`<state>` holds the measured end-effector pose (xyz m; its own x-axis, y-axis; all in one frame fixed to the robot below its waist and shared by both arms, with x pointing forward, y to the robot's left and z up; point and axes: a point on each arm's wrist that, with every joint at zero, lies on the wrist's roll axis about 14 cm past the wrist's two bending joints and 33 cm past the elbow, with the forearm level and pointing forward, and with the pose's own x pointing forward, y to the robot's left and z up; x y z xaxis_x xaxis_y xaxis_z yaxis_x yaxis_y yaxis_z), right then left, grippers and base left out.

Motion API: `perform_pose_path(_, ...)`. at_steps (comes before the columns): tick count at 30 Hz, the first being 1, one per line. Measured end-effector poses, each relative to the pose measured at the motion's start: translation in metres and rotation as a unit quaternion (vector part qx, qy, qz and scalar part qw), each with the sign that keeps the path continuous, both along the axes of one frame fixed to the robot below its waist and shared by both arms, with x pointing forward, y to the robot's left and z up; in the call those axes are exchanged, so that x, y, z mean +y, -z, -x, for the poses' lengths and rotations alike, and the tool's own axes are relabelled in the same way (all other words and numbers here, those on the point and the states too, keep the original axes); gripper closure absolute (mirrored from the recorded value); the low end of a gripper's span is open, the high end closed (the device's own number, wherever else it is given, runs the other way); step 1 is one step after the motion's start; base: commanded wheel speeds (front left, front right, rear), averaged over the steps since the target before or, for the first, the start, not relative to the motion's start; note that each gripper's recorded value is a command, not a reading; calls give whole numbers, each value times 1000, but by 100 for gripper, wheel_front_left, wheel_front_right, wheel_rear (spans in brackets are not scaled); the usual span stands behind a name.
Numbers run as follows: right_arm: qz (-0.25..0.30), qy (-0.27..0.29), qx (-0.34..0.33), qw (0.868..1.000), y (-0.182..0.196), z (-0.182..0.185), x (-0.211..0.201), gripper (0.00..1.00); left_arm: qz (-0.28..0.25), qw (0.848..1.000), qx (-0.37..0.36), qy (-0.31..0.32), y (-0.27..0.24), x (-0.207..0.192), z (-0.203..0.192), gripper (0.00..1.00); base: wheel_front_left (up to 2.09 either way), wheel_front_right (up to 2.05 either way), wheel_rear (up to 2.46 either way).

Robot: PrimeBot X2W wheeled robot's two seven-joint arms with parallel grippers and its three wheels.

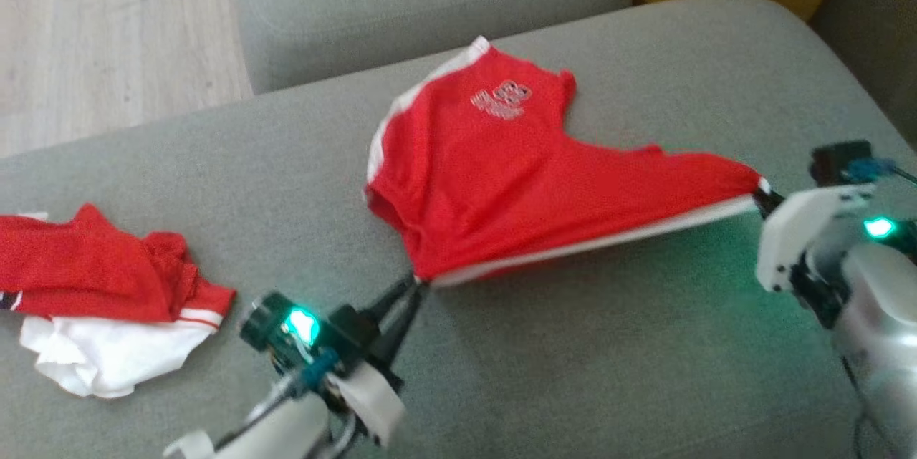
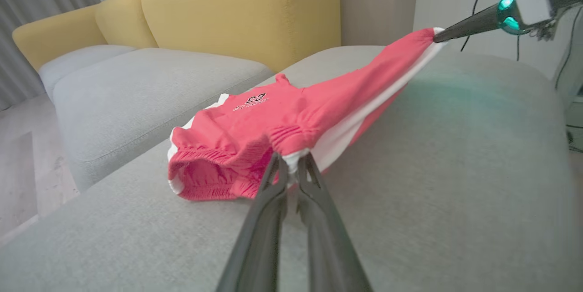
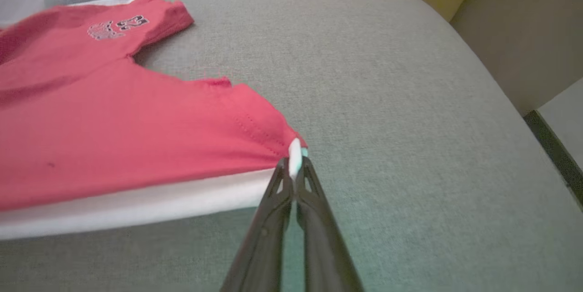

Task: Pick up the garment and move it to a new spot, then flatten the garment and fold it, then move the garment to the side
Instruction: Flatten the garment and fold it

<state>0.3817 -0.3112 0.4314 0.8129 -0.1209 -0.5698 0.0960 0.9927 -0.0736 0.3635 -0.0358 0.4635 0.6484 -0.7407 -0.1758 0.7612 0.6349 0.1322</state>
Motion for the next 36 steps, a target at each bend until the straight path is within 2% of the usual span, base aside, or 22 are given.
perform_pose_path(8, -23, 8, -40, 999, -5, 12, -10, 100, 15, 1000, 22, -1, -3, 0, 30, 100, 0, 0, 0)
perform_pose_path(17, 1, -4, -99, 995, -37, -28, -3, 100, 23, 999, 13, -23, -16, 6, -5, 100, 0, 0, 0)
perform_pose_path(22, 17, -20, -127, 992, -54, -71, 16, 100, 25, 998, -3, -57, -27, 19, -49, 100, 0, 0, 0)
perform_pose_path(27, 32, -49, -141, 988, -65, -123, 43, 100, 14, 996, 19, -88, -13, 36, -79, 100, 0, 0, 0)
perform_pose_path(36, 51, -89, -91, 990, -31, -187, 83, 100, 6, 992, 46, -118, 13, 51, -113, 100, 0, 0, 0)
